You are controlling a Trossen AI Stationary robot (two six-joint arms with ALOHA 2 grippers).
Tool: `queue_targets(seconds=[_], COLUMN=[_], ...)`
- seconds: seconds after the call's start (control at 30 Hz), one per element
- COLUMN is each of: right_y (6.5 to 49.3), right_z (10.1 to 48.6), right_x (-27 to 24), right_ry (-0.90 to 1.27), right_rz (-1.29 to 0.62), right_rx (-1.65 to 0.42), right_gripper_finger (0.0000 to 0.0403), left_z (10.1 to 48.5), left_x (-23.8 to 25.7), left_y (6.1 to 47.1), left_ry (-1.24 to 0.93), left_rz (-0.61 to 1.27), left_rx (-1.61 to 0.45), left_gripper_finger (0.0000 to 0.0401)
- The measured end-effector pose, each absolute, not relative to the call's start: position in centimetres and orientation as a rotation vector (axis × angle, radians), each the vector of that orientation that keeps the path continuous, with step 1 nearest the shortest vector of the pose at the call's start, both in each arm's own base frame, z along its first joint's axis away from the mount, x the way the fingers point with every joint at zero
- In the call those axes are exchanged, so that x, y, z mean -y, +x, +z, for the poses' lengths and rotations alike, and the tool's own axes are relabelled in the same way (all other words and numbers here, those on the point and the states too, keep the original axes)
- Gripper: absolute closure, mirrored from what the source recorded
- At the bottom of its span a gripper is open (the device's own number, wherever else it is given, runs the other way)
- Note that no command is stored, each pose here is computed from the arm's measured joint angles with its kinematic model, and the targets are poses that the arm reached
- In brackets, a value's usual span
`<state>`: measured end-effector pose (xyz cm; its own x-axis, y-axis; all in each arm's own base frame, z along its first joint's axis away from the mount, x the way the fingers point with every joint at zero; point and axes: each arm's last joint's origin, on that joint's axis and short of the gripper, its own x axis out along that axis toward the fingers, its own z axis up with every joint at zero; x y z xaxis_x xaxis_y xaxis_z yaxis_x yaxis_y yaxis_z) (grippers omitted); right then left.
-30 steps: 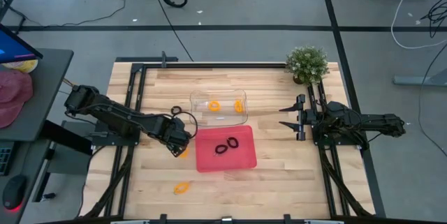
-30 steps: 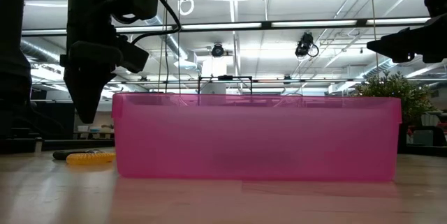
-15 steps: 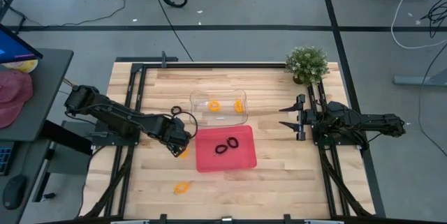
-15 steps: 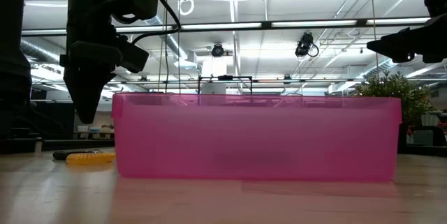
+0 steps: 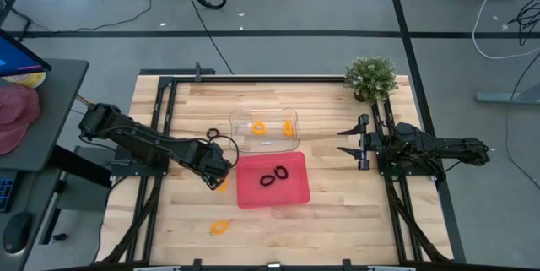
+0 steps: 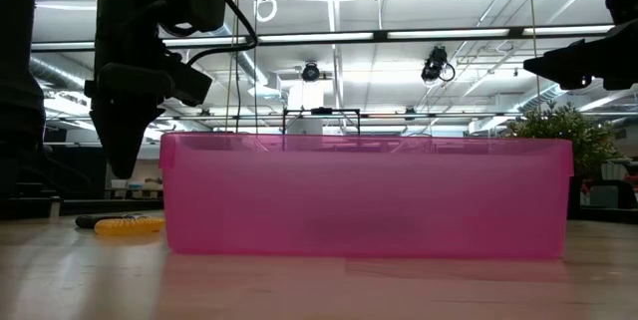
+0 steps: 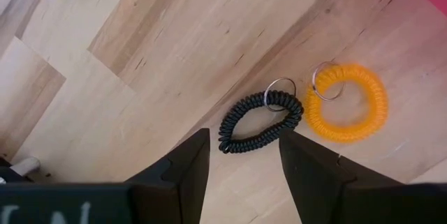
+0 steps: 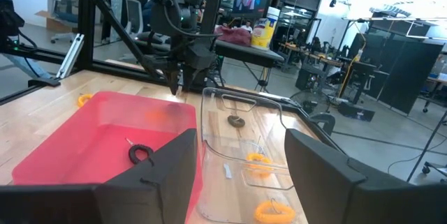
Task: Sort spring keychains
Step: Put the black spring keychain into the red bin
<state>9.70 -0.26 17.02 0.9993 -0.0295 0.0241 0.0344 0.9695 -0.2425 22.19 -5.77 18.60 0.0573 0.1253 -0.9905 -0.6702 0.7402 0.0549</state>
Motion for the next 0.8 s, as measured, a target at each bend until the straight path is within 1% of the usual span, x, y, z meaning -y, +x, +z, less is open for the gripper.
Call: queue_targets(seconds=[0.47, 0.8], right_y=[9.7, 9.7], right_z=[17.0, 17.0], right_x=[0.3, 0.3], right_ry=[-0.245, -0.245], right_rz=[-0.032, -0.032], right_rx=[0.021, 0.021], right_gripper_finger=[0.0181, 0.0181], left_z=[18.6, 17.5], left_x=[5.8, 5.3], left_y=[22.2, 22.8], left_ry=[-0.485, -0.467], left_rz=[0.640, 0.659], left_rx=[-1.394, -1.431], left_gripper_finger=[0.0225, 0.0225])
